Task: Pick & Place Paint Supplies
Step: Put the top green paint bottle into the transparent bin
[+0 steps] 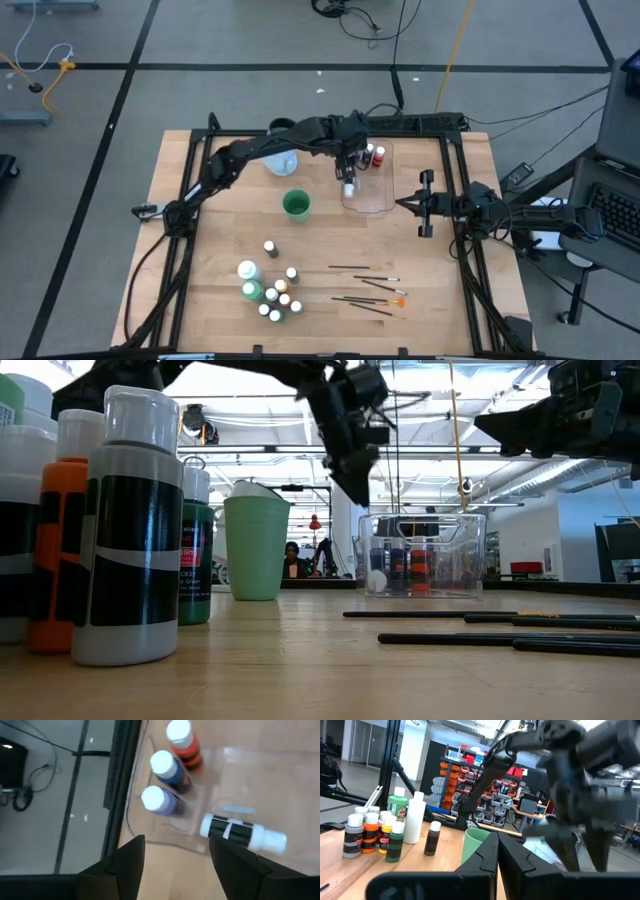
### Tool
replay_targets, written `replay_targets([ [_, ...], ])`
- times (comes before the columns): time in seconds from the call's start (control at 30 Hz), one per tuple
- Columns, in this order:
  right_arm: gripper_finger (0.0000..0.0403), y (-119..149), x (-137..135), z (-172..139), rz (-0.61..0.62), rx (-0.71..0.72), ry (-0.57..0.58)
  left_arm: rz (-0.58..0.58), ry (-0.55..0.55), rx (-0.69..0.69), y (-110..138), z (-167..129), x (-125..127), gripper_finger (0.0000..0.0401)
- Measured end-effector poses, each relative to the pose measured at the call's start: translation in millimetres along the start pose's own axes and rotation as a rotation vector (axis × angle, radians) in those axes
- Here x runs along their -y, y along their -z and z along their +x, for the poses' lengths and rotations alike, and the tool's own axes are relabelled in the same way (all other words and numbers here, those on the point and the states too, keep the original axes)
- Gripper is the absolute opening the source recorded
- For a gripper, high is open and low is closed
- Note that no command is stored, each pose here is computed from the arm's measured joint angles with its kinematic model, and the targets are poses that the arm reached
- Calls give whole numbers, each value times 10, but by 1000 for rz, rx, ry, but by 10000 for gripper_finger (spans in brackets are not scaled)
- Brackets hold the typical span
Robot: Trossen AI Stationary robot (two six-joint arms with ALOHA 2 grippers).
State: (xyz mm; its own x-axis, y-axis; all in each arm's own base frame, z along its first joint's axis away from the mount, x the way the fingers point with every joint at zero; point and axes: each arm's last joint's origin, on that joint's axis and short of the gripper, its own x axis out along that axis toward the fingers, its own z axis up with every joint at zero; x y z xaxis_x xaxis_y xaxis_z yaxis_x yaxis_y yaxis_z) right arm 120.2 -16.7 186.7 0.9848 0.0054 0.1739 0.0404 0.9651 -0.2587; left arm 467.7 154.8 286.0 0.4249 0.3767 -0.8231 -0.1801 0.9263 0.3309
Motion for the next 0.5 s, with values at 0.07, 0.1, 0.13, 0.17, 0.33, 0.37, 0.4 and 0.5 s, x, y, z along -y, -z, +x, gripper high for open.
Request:
replay_targets([
  [0.07,2,0,0,0,0,0,0,-14,31,0,7,-137,12,227],
  [0.1,2,1,0,1,0,-1,-1,-20,42,-5,14,-207,22,227],
  [0.13,2,2,0,1,0,-1,-1,-25,54,-7,18,-265,39,227],
  [0.17,2,1,0,1,0,-2,-1,-23,62,-5,19,-329,52,227],
  [0.33,2,2,0,1,3,-3,-1,8,87,-1,21,-643,191,227],
  [0.37,2,4,-1,1,7,-4,-1,18,87,-4,37,-759,211,227],
  [0.4,2,6,-1,1,10,-6,-2,28,87,-18,60,-859,249,224],
  [0.5,2,13,-3,2,14,-13,-3,46,98,-36,172,-1302,310,192],
])
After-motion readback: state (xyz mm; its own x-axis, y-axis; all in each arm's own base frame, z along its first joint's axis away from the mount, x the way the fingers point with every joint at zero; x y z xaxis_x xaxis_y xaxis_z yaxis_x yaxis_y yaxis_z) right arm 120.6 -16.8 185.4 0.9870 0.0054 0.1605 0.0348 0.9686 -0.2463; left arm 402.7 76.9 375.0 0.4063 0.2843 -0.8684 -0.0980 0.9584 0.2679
